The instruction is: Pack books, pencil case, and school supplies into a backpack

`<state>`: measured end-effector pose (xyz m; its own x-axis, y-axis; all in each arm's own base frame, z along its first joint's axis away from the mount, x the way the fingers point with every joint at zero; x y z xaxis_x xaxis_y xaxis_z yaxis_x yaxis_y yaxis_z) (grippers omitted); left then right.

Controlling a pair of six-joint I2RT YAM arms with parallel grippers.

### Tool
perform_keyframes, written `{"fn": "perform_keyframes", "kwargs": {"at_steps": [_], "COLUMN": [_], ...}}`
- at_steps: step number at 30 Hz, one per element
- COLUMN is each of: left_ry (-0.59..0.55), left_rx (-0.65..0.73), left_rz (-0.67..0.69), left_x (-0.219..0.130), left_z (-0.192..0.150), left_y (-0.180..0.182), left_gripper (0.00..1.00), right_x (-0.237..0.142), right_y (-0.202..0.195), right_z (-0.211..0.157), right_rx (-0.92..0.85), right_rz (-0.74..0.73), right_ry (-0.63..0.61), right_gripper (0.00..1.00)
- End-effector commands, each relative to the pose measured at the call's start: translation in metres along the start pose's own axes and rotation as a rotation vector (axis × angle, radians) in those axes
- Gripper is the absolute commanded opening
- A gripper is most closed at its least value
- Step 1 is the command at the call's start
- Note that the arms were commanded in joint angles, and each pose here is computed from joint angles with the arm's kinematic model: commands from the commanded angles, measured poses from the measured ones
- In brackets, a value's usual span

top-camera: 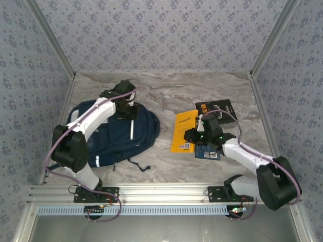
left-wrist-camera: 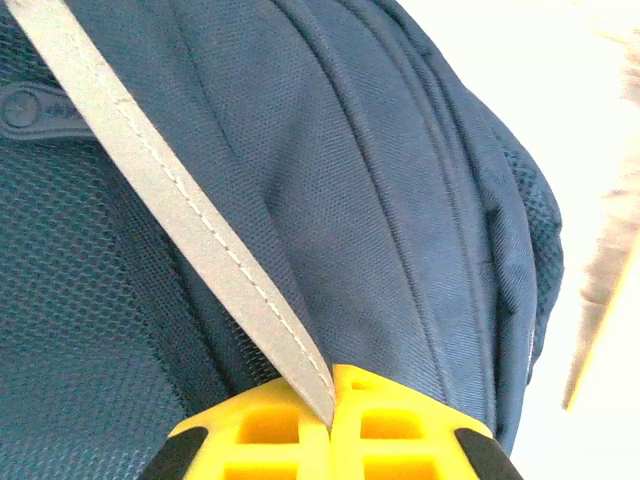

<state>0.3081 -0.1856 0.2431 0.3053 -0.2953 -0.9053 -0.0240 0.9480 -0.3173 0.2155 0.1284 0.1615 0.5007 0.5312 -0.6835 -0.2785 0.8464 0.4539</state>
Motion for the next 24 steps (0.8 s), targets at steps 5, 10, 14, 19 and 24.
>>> {"fn": "perform_keyframes", "kwargs": {"at_steps": [5, 10, 14, 19, 24], "left_ry": [-0.125, -0.197, -0.198, -0.179, -0.160], "left_rx": [0.148, 0.168, 0.154, 0.113, 0.074], "left_rz": [-0.263, -0.411, -0.487, -0.663, -0.738], "left_x": [-0.098, -0.147, -0.154, -0.156, -0.162], "left_z": [-0.006, -0.012, -0.011, -0.007, -0.003], "left_y": [-0.040, -0.037, -0.028, -0.018, -0.005], "left_gripper": [0.00, 0.00, 0.00, 0.00, 0.00], "right_x": [-0.066, -0.106, -0.127, -0.133, -0.127], "right_y": [0.001, 0.028, 0.046, 0.060, 0.067], "right_z": [0.009, 0.026, 0.035, 0.041, 0.042], "right_rx": [-0.041, -0.086, -0.085, -0.049, -0.011], "right_rz": [-0.200, -0.080, 0.033, 0.167, 0.300], "right_ry": [-0.189, -0.268, -0.319, -0.350, -0.359], "right_gripper": [0.00, 0.00, 0.00, 0.00, 0.00]}}
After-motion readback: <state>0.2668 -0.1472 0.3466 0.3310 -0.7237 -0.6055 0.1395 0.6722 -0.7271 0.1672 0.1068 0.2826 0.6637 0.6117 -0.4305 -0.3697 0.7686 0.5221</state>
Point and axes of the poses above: each hand's point on the last joint's axis, 136 mm out from that joint toward the fingers, its own x axis out along the fingers, its own y axis along the line the jaws close on, z = x × y, the point moved 9 cm from there along -x, back along the fingers, and after that the axes turned 15 degrees about -x, right-handed, at the moved point
